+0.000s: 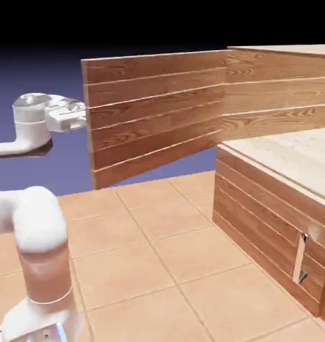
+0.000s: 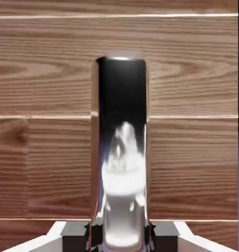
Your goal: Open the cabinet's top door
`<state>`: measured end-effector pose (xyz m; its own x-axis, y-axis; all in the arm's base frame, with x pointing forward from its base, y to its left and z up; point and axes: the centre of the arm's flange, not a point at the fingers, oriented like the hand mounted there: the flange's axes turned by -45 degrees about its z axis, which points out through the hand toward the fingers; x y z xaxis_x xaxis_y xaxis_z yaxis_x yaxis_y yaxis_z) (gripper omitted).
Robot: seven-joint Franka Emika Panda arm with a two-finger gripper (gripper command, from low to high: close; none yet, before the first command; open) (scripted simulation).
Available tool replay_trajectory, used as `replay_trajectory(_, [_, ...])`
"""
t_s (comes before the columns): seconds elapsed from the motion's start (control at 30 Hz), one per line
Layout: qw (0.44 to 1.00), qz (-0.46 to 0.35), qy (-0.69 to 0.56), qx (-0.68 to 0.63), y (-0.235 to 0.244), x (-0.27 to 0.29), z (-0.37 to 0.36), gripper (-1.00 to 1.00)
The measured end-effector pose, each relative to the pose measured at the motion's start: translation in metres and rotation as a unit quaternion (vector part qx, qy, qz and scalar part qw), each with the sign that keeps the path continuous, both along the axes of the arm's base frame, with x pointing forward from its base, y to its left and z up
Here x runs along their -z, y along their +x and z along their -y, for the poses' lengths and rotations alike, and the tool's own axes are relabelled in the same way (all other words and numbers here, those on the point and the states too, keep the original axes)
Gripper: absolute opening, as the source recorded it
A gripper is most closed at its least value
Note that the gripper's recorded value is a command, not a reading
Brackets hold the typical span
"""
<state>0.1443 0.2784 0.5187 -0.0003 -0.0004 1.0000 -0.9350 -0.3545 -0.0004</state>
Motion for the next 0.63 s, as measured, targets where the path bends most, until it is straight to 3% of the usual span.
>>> replay_trajectory(0.63, [0.988,0.000,0.000,0.154,0.012,0.000,-0.161,-1.00])
